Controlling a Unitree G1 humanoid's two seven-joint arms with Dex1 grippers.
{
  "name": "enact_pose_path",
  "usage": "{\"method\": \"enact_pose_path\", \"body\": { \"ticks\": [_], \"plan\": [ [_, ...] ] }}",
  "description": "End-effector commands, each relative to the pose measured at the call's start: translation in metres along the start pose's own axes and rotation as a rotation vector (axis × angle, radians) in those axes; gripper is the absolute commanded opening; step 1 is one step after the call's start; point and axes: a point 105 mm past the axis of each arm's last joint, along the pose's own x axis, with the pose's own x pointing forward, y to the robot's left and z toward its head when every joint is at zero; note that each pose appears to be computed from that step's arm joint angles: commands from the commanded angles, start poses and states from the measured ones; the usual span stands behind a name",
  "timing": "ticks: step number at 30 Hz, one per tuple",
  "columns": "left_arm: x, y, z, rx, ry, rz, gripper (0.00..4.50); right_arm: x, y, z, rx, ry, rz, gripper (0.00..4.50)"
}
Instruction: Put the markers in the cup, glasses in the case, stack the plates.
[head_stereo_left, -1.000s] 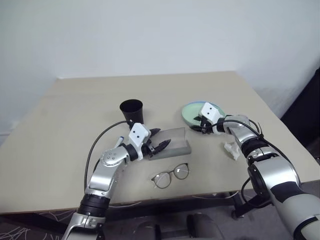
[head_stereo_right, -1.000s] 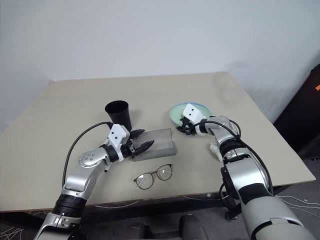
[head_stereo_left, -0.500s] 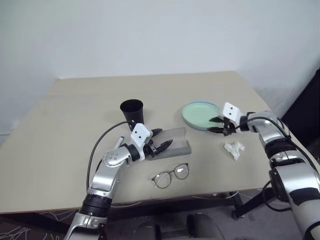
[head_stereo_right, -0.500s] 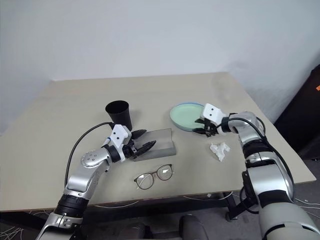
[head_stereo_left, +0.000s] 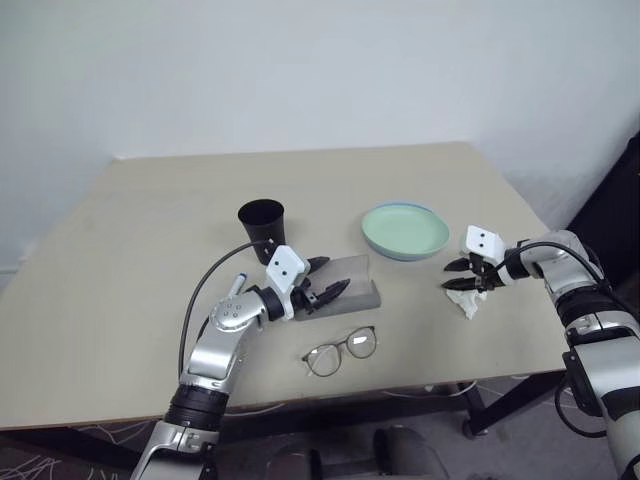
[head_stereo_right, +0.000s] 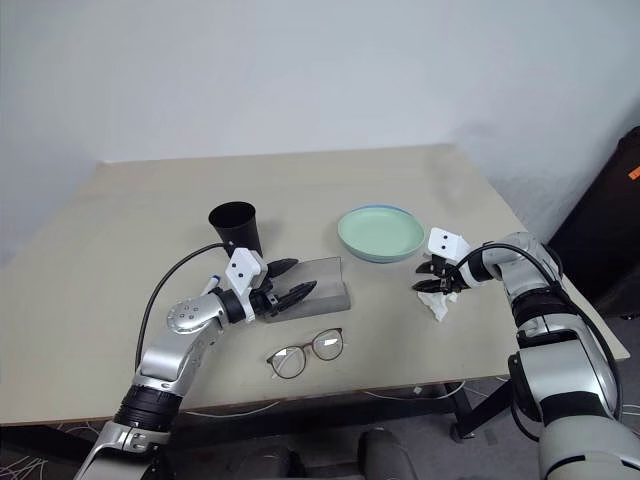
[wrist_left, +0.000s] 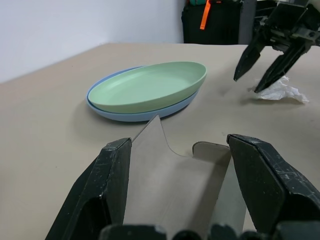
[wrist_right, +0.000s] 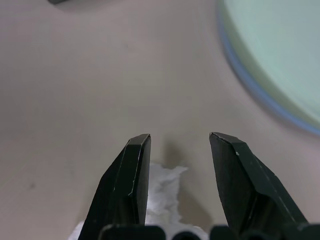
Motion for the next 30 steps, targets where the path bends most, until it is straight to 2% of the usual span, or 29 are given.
{"method": "enact_pose_path", "body": {
  "ticks": [1,9,19,22,26,30],
  "plan": [
    [0.002,0.001,0.015,0.049,-0.040,-0.007,3.22,-0.009,-0.003,0.006,-0.025,0.012,0.007,2.02],
    [0.001,0.001,0.014,0.049,-0.036,-0.004,3.22,-0.007,0.001,-0.011,-0.025,0.111,0.023,2.02],
    [0.001,0.000,0.013,0.048,-0.034,-0.008,3.22,-0.009,0.000,-0.017,-0.023,0.148,0.008,2.02],
    [0.002,0.001,0.013,0.049,-0.033,-0.008,3.22,-0.009,0.000,-0.016,-0.032,0.140,0.011,1.41],
    [0.001,0.001,0.013,0.053,-0.032,-0.007,3.22,-0.009,-0.001,-0.009,-0.042,0.111,0.011,0.14],
    [0.001,0.002,0.013,0.055,-0.031,-0.006,3.22,-0.011,-0.005,0.009,-0.054,0.029,0.008,0.03]
  ]
}}
